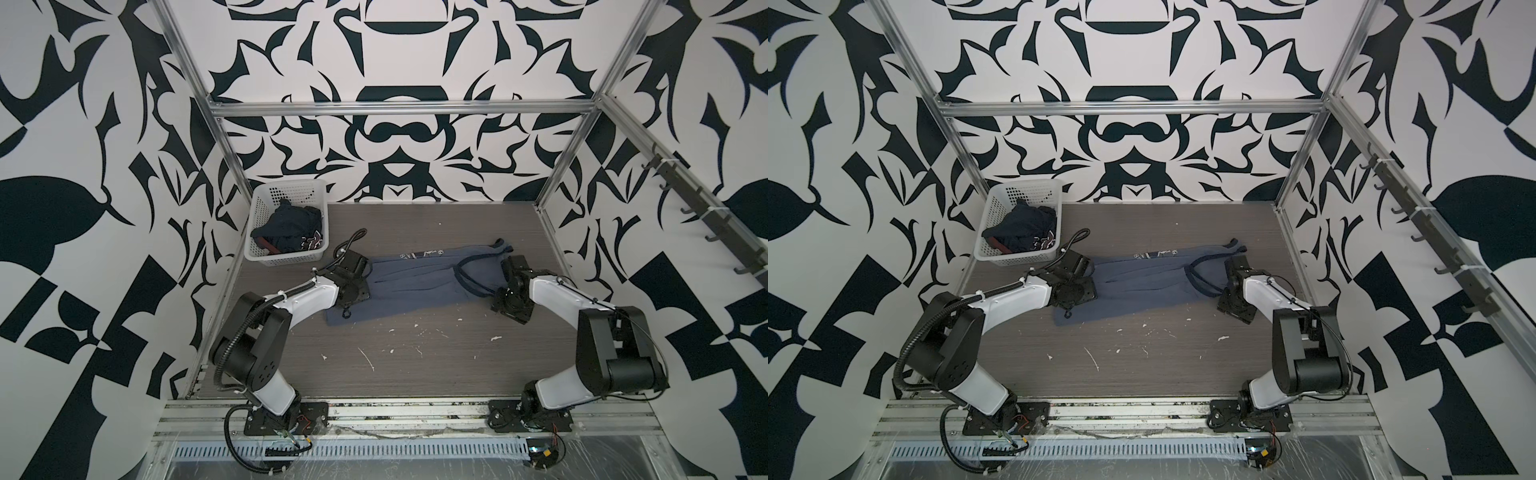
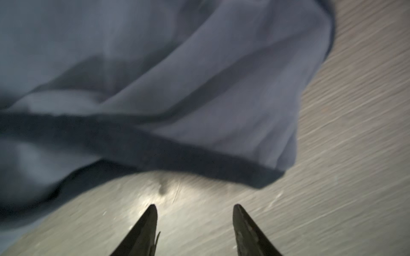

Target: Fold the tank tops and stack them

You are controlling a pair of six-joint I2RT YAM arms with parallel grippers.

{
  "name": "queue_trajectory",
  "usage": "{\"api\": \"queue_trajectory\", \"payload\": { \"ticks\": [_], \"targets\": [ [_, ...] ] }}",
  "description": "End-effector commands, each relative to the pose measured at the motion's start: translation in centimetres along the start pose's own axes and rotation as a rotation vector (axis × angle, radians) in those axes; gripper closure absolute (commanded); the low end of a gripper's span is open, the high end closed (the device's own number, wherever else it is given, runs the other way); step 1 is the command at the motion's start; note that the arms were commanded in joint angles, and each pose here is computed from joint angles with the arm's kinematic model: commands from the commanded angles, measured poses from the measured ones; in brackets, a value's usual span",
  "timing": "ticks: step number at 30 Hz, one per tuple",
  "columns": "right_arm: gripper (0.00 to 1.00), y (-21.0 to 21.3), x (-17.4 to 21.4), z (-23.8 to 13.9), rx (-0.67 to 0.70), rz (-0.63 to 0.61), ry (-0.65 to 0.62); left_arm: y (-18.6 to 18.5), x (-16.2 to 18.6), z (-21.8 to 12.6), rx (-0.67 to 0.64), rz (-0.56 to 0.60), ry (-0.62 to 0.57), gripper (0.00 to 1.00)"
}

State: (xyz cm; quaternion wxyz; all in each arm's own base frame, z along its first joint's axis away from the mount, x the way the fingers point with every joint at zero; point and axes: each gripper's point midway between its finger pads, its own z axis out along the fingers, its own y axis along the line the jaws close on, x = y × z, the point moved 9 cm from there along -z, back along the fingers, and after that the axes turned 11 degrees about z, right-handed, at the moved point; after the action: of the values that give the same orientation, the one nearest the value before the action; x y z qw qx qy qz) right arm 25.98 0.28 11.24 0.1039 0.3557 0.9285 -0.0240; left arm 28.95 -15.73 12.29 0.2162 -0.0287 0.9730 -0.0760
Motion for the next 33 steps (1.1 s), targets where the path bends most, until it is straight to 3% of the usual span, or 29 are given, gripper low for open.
{"api": "queue_trajectory", "payload": {
  "ticks": [1, 9, 15, 28, 31, 33],
  "targets": [
    [0.44, 0.1, -2.7, -0.6, 0.058, 0.039, -0.12, 1.1, 0.3, 1.2, -0.023, -0.025, 0.023, 0.36],
    [0.44, 1.7, -6.9, -1.2, 0.121, 0.035, -0.214, 2.6, 2.0, 2.8, -0.062, -0.038, 0.064, 0.36],
    [0.44, 3.1, -9.2, -0.5, 0.15, 0.017, -0.204, 3.1, 2.7, 3.2, -0.075, -0.037, 0.08, 0.37],
    [0.44, 0.8, -7.3, -0.1, 0.172, 0.007, -0.145, 3.2, 2.9, 3.4, -0.082, -0.034, 0.081, 0.36],
    [0.49, 0.4, -7.2, 0.6, 0.163, 0.021, -0.133, 3.2, 2.9, 3.5, -0.082, -0.036, 0.08, 0.36],
    [0.63, 0.3, -7.7, 0.6, 0.162, 0.028, -0.132, 3.3, 2.9, 3.6, -0.084, -0.038, 0.085, 0.36]
  ]
}}
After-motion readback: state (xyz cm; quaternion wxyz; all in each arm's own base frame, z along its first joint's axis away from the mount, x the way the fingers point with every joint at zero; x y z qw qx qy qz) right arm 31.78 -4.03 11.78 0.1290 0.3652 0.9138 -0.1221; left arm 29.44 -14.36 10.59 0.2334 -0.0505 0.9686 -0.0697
